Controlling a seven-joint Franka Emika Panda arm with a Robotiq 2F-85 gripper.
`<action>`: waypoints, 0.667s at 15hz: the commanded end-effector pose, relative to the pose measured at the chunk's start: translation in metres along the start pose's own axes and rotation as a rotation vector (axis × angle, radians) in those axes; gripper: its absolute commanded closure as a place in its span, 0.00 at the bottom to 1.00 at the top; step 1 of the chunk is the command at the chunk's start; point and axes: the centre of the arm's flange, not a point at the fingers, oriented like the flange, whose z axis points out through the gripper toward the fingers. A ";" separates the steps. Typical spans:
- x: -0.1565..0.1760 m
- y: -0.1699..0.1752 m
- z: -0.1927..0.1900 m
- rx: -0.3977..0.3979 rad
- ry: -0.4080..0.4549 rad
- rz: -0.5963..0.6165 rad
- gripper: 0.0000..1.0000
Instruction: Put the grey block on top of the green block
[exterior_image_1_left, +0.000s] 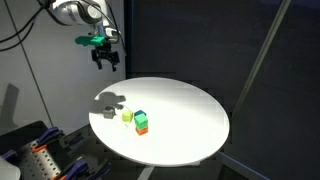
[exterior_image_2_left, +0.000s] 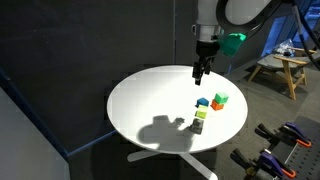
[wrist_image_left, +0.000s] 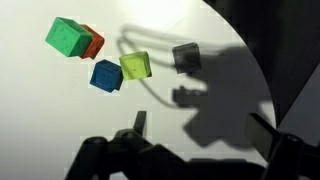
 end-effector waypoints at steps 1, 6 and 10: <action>-0.004 -0.003 0.011 -0.038 -0.001 -0.140 0.00; -0.005 -0.012 0.031 -0.026 -0.027 -0.289 0.00; 0.000 -0.016 0.052 -0.016 0.007 -0.377 0.00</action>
